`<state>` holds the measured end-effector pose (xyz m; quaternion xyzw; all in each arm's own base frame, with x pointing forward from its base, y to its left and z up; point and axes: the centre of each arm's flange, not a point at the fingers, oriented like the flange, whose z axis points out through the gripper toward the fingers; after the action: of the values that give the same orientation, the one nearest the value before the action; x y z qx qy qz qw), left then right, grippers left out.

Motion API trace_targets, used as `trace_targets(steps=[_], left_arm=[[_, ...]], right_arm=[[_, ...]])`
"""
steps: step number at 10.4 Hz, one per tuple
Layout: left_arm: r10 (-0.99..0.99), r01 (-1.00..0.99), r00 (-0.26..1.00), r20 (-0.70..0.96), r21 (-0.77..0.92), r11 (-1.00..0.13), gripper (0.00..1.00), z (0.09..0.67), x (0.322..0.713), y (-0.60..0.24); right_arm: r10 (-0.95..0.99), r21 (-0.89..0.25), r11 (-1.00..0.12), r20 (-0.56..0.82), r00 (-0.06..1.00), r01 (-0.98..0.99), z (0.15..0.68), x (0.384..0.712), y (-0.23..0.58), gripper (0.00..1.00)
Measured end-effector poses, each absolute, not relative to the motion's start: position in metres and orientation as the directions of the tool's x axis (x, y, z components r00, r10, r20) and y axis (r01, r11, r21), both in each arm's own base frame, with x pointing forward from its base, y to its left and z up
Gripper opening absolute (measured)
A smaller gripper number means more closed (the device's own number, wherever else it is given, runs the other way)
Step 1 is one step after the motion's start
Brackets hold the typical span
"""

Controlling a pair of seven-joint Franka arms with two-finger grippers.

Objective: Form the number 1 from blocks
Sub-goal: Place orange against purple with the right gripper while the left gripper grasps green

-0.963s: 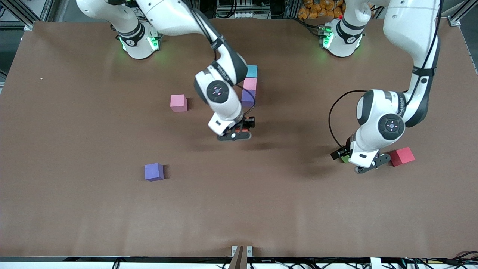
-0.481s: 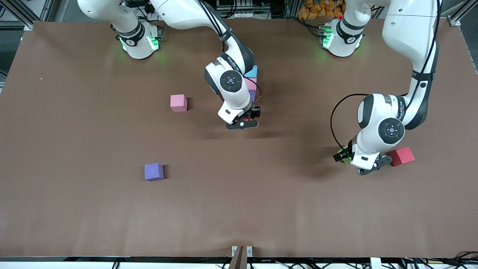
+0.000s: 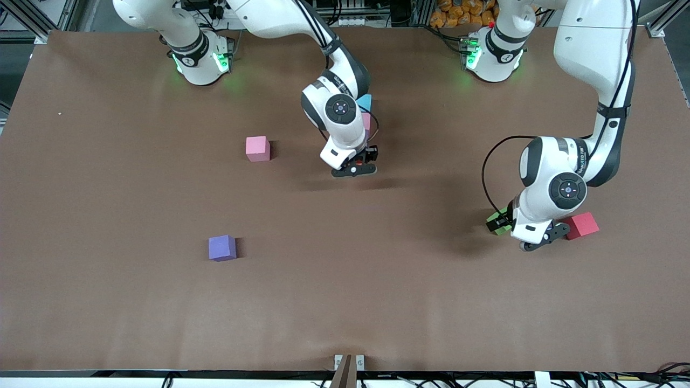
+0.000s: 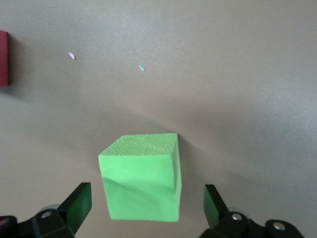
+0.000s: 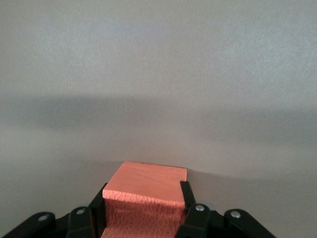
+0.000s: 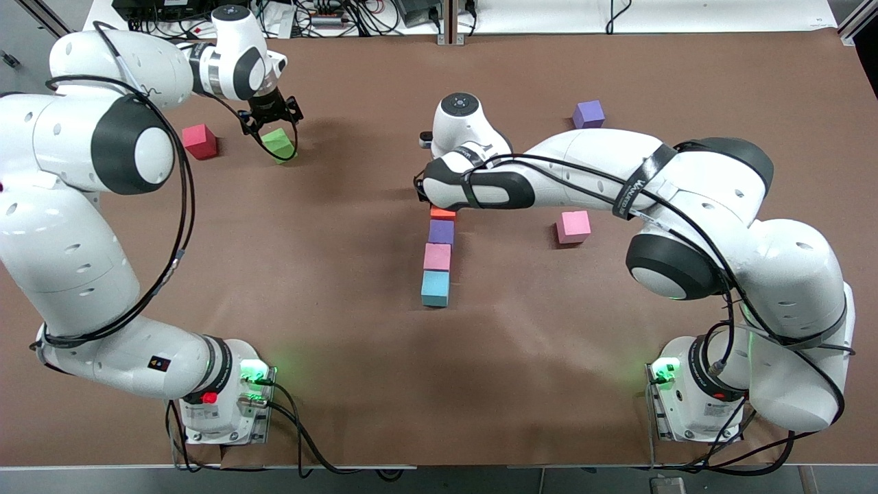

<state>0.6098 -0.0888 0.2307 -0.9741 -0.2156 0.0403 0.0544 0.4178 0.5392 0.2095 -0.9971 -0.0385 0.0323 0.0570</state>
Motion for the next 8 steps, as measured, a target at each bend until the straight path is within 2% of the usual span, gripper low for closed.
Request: trace_targets(steps=[1, 3, 4, 7, 8], left_arm=[[0.426, 0.416, 0.903, -0.058, -0.128, -0.900, 1.00, 0.228, 0.609, -0.087], [0.425, 0.414, 0.903, -0.065, -0.135, -0.900, 1.00, 0.220, 0.607, -0.087], [0.425, 0.413, 0.903, -0.065, -0.137, -0.900, 1.00, 0.215, 0.607, -0.086], [0.343, 0.331, 0.937, -0.072, -0.138, -0.934, 0.99, 0.194, 0.607, -0.086], [0.276, 0.264, 0.958, -0.076, -0.131, -0.955, 0.86, 0.191, 0.607, -0.086]], right_arm=[[0.080, -0.117, -0.990, -0.056, 0.995, 0.073, 0.208, 0.416, 0.539, 0.67], [0.066, -0.121, -0.991, -0.047, 0.997, 0.060, 0.211, 0.420, 0.537, 0.92], [0.051, -0.132, -0.990, -0.036, 0.998, 0.045, 0.223, 0.428, 0.531, 1.00], [-0.021, -0.179, -0.984, -0.026, 0.999, -0.026, 0.276, 0.475, 0.479, 1.00], [-0.009, -0.177, -0.984, -0.016, 1.000, -0.012, 0.288, 0.497, 0.453, 1.00]])
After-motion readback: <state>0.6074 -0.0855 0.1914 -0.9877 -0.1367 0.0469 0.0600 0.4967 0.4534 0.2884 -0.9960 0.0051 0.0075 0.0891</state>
